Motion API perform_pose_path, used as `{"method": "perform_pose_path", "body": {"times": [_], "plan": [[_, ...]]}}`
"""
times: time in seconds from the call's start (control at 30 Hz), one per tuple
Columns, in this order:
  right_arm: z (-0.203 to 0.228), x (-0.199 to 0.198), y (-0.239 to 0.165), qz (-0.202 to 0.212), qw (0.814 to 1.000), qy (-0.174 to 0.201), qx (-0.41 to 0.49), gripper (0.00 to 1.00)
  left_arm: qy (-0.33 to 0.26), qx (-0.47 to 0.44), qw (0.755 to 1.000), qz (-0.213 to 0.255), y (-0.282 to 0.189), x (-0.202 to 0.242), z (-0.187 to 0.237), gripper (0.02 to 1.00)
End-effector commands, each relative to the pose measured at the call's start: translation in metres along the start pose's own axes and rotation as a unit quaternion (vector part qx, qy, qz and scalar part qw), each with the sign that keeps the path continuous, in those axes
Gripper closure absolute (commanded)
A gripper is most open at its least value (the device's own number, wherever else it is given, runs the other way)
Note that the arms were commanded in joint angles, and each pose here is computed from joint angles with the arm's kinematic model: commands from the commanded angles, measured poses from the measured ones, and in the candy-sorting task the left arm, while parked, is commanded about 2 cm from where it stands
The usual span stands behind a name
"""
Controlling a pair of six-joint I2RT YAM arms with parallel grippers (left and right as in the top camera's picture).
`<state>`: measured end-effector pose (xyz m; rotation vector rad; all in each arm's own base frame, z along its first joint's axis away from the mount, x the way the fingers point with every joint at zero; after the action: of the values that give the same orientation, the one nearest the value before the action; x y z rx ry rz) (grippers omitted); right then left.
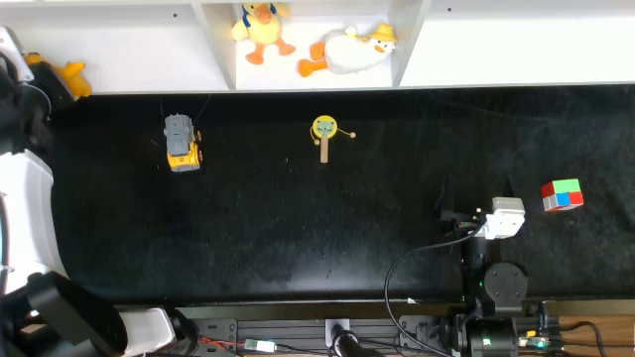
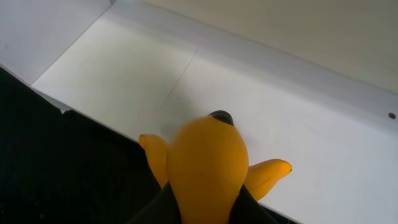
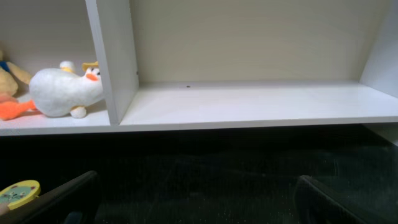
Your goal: Store Toys
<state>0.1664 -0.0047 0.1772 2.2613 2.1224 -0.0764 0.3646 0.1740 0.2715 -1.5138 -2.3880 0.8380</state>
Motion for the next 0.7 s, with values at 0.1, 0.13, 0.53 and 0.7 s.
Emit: {"method": "perform_pose_path", "body": {"times": [0.1,0.13,0.53,0.7], "plan": [[0.003,0.002,0.000,-0.005,1.000,0.002,-0.001,0.007,-0.007,-0.028,1.000,0.000,0.000,-0.004,-0.016,0.978],[0.003,0.002,0.000,-0.005,1.000,0.002,-0.001,0.009,-0.006,-0.029,1.000,0.000,0.000,-0.004,-0.017,0.980],[0.003,0.002,0.000,-0.005,1.000,0.002,-0.001,0.005,-0.005,-0.018,1.000,0.003,0.019,-0.003,-0.009,0.982],[0.003,0.002,0.000,-0.005,1.000,0.002,-0.001,0.005,-0.002,-0.032,0.999,0.020,0.030,-0.008,-0.011,0.982]]}}
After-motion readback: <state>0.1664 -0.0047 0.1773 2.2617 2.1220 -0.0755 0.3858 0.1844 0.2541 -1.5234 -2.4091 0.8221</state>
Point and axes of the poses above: each gripper's point midway between its finger pads, its own y axis out along the fingers, its own x axis along the line the jaws close on, z = x × y, the point moved 8 cm from there along -y, back along the fingers, and after that the axes turned 5 degrees about -y, right-handed, at the moved point
